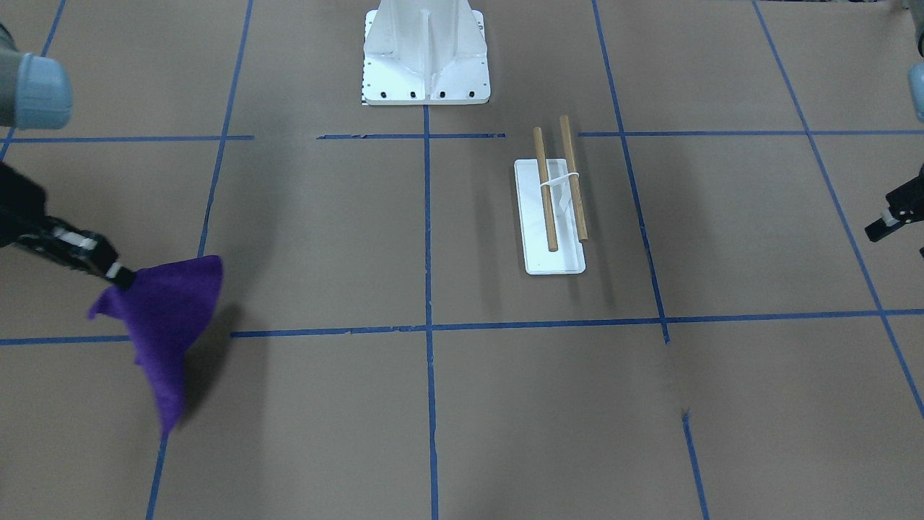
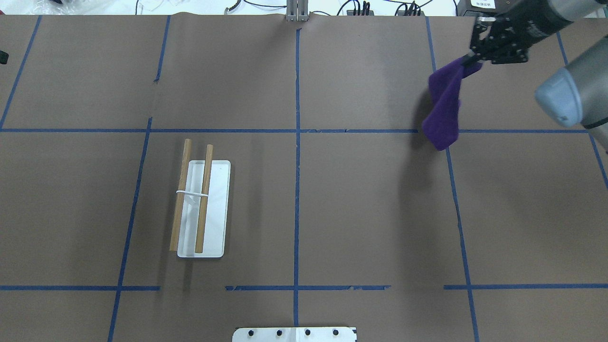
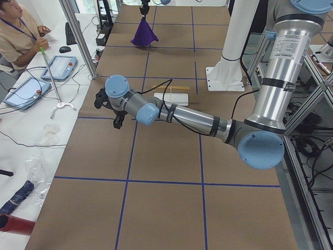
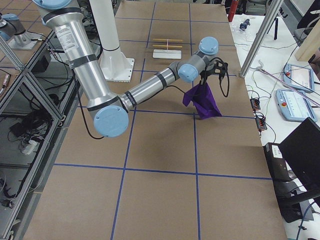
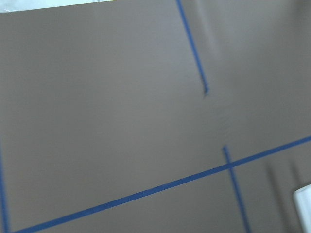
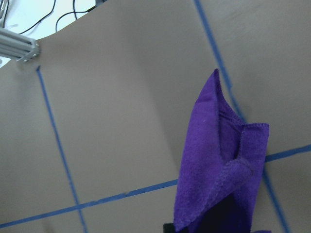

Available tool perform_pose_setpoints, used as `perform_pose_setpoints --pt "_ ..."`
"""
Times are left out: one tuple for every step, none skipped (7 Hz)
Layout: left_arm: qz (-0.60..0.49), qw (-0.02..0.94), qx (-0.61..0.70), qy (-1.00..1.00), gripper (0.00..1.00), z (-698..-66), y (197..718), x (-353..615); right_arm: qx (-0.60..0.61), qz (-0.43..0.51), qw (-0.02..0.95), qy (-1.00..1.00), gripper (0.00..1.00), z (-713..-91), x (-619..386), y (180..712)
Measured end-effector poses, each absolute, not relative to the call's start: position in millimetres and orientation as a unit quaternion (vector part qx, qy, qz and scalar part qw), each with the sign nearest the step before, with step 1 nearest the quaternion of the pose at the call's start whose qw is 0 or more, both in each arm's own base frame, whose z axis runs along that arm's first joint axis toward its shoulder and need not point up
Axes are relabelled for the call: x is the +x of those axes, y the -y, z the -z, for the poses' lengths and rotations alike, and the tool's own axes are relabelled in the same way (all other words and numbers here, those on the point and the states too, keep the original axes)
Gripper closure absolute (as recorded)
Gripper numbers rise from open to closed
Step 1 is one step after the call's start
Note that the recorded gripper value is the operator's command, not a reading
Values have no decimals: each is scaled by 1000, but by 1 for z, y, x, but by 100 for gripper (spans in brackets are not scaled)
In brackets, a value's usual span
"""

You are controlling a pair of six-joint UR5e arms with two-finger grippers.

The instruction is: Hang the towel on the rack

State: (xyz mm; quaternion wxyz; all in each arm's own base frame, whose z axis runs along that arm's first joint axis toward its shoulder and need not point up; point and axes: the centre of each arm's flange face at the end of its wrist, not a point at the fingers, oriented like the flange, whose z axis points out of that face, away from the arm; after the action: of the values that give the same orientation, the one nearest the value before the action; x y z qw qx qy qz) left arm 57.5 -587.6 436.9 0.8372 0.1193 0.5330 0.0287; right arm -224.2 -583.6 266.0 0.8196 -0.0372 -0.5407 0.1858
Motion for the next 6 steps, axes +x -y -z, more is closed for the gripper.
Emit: perform_pose_setpoints --pt "-1 825 92 -557 0 -406 590 92 -57 -197 804 558 100 -212 -267 568" --pt "21 812 57 -581 0 -375 588 135 -65 -206 791 573 100 -164 -302 549" --pt "43 799 12 -600 0 -345 581 182 -68 -218 779 584 100 -129 -329 533" --pt "61 785 -32 -615 0 -315 571 225 -73 -244 764 592 100 -100 -349 520" --pt "61 774 -49 -628 0 -298 561 251 -79 -274 749 598 100 -79 -364 509" --pt "62 766 -55 -637 0 -290 552 274 -79 -293 738 603 100 -64 -383 494"
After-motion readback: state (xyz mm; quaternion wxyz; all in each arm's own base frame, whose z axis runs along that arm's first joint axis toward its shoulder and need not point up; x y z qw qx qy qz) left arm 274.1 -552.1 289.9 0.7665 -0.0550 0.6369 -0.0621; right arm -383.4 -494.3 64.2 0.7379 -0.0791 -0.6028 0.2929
